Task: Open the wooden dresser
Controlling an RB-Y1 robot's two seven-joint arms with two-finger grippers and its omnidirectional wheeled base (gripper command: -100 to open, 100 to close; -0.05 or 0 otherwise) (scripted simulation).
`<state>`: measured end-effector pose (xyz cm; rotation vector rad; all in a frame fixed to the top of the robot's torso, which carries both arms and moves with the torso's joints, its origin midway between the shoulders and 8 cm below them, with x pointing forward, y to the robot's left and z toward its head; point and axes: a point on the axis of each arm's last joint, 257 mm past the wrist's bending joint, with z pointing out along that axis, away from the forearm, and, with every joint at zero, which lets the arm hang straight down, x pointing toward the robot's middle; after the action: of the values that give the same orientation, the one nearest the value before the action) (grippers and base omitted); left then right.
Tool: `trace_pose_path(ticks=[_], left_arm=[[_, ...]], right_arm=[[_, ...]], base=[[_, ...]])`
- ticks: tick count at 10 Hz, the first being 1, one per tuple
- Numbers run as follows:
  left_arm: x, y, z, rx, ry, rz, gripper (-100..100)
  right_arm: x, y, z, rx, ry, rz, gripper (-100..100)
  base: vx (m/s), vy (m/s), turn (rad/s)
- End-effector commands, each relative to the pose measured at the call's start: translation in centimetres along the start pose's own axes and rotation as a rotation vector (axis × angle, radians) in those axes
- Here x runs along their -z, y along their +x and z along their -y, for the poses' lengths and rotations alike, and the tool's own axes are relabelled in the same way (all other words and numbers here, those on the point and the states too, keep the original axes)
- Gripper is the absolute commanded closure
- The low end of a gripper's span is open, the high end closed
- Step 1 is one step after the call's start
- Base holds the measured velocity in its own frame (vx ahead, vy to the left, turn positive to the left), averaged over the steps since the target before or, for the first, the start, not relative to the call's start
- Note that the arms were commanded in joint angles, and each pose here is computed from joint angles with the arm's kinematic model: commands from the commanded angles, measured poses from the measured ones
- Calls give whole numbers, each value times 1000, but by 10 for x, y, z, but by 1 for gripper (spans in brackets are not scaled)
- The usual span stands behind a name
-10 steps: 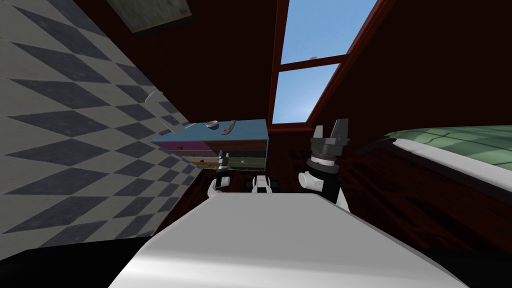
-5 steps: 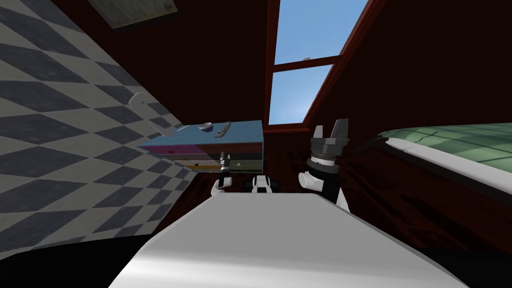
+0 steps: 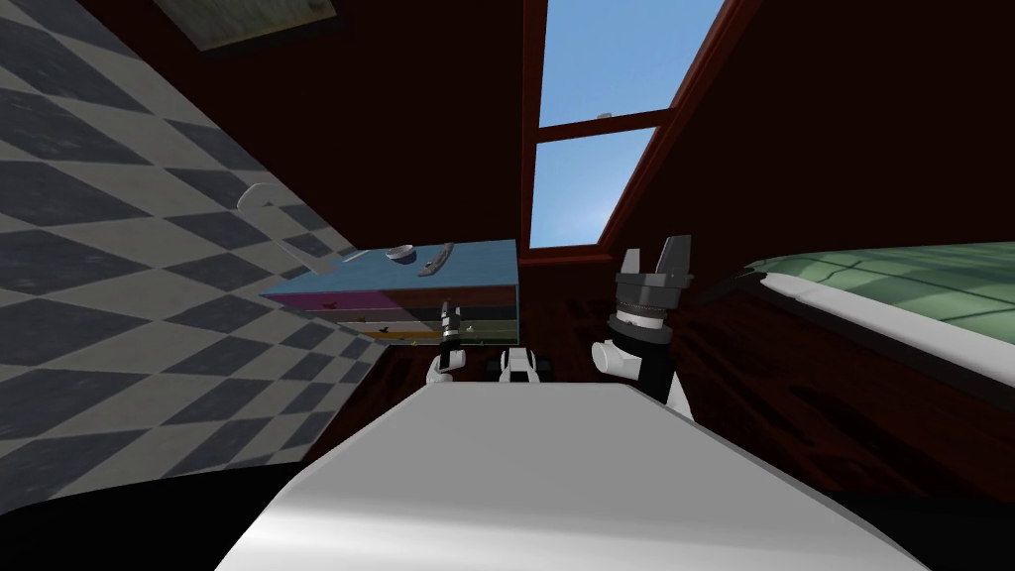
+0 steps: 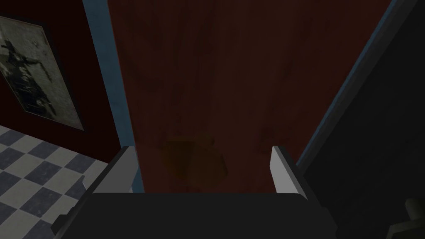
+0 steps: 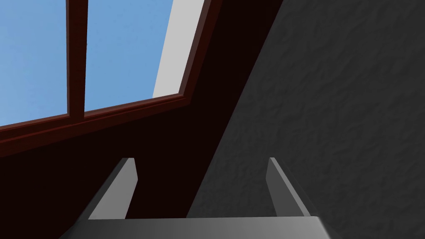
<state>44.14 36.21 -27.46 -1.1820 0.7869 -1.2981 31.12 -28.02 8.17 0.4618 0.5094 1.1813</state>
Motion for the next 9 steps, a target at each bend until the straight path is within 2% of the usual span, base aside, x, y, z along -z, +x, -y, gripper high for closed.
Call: trace_pose_path(ticks=[1,2,3,4,8,9], left_arm=[[-7,0,1,0,-2,0,-100],[5,0,-3,1,-4,2,100],[-2,0,-2,0,-6,2,100],[-3,0,0,3,-6,-2,100],[-7,-1,5,3,-4,-8,100],[-13,-6,9,-17,-8,-21,-100]], right_arm=[[0,0,0,0,0,0,0],[0,0,0,0,0,0,0],[0,0,0,0,0,0,0],[0,0,0,0,0,0,0],[0,0,0,0,0,0,0],[0,0,0,0,0,0,0]], base=[[16,0,-1],[-18,4,-7],[-16,-1,-5],[-101,-9,6],[-168,-23,27],[-35,10,-25]])
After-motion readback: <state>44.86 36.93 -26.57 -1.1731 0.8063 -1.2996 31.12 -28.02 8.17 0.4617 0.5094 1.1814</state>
